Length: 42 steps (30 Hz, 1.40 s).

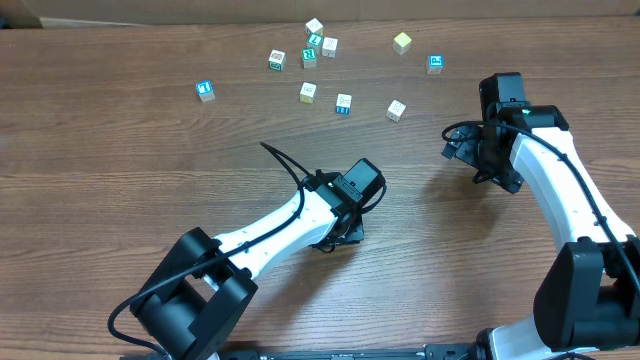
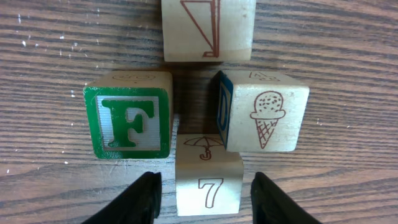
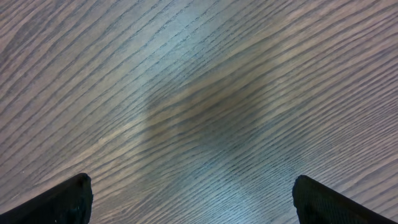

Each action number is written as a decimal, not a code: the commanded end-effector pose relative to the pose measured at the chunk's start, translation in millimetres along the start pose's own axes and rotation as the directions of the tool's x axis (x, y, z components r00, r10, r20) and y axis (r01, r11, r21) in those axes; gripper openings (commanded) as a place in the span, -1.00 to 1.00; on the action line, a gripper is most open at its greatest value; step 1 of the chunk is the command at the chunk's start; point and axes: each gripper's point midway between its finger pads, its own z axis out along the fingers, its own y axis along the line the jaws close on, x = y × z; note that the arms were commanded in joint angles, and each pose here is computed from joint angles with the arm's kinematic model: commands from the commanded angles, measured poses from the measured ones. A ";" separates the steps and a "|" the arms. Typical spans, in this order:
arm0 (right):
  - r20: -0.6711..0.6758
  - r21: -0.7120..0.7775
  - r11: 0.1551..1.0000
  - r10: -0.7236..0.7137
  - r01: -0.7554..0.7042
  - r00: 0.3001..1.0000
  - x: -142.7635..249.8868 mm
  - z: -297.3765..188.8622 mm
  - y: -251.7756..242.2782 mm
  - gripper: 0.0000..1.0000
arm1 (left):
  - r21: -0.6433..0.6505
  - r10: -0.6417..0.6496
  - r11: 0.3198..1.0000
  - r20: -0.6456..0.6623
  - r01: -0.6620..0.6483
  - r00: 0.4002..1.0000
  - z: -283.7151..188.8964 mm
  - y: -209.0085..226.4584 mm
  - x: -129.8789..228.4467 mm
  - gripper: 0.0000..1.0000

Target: Form a circle

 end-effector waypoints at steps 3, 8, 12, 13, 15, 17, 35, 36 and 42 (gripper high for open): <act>0.032 -0.008 1.000 0.008 -0.008 0.999 -7.1 -8.5 -0.3 1.00 | -0.032 -0.021 0.999 0.001 0.021 1.000 6.7 7.8 -1.4 -0.10; 0.032 -0.008 1.000 0.008 -0.008 0.999 -7.1 -8.5 -0.3 1.00 | -0.029 -0.021 0.999 -0.002 0.021 1.000 6.8 7.3 -1.0 -0.09; 0.032 -0.008 1.000 0.008 -0.008 0.999 -7.1 -8.5 -0.3 1.00 | -0.027 -0.014 1.000 -0.005 0.014 1.000 6.8 7.0 -0.4 -0.08; 0.032 -0.008 1.000 0.008 -0.008 0.999 -7.1 -8.5 -0.3 1.00 | -0.027 -0.014 1.000 -0.005 0.014 1.000 6.8 7.0 -0.4 -0.07; 0.032 -0.008 1.000 0.008 -0.008 0.999 -7.1 -8.5 -0.3 1.00 | -0.027 -0.014 1.000 -0.005 0.014 1.000 6.8 7.0 -0.4 -0.06; 0.033 -0.008 1.000 0.008 -0.008 0.999 -7.2 -8.5 -0.3 1.00 | -0.027 -0.014 1.000 -0.005 0.014 1.000 6.8 7.0 -0.4 -0.02; 0.032 -0.008 1.000 0.008 -0.008 0.999 -7.1 -8.5 -0.3 1.00 | -0.027 -0.014 1.000 -0.005 0.014 1.000 6.8 7.1 -0.3 -0.03; 0.032 -0.008 1.000 0.008 -0.008 0.999 -7.1 -8.5 -0.3 1.00 | -0.027 -0.014 1.000 -0.005 0.014 1.000 6.8 7.1 -0.3 -0.05; 0.032 -0.008 1.000 0.008 -0.008 0.999 -7.1 -8.5 -0.3 1.00 | -0.031 -0.014 0.999 -0.009 0.014 1.000 6.7 8.0 0.5 -0.15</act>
